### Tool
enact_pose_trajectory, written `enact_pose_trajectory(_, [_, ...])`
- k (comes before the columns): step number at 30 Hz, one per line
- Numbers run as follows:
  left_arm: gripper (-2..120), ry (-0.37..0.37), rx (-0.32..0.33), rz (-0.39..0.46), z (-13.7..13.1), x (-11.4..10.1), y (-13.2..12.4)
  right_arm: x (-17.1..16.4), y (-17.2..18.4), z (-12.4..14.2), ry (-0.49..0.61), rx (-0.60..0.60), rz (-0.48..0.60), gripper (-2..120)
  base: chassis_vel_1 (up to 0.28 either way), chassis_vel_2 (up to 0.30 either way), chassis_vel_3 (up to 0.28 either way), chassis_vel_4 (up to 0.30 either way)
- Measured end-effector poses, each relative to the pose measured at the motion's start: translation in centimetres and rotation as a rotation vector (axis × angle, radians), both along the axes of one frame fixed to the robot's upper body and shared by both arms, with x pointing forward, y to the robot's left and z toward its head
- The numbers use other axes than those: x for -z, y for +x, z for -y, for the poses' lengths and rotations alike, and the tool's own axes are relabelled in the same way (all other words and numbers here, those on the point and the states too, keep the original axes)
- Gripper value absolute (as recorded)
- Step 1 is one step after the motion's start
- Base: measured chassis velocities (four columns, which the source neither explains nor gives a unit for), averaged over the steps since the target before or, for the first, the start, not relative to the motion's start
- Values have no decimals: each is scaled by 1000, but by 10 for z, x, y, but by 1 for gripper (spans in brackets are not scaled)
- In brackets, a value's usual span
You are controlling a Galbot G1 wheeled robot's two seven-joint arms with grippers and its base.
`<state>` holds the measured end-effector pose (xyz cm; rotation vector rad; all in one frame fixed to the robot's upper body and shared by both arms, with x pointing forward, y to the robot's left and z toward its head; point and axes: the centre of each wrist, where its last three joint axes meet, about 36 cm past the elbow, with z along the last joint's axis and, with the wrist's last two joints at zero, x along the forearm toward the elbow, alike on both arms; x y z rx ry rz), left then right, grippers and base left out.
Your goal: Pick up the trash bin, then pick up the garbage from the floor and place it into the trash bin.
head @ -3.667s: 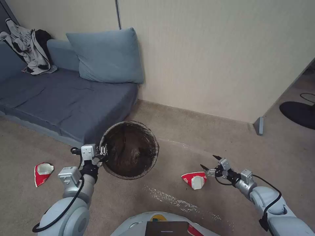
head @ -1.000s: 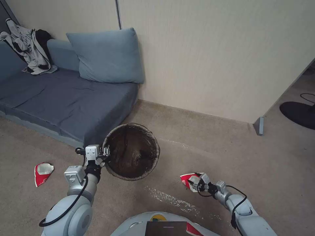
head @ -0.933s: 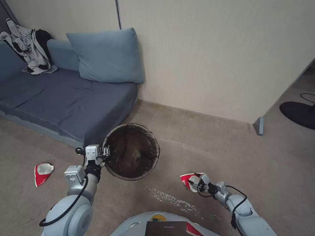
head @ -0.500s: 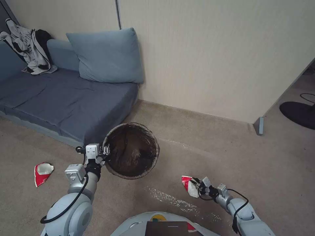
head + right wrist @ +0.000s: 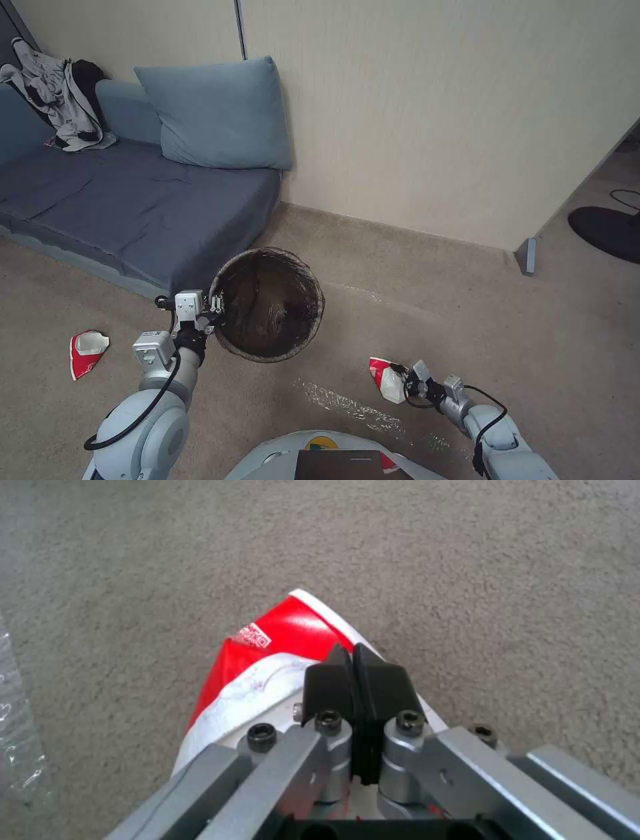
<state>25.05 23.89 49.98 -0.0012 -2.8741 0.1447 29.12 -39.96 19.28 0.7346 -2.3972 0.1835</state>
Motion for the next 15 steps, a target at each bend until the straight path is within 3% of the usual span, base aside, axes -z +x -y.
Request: enact_pose_trajectory(15, [6,1,-2,2,1,-1,-2,-32,2,2,49,19,100,0,0,0,0,0])
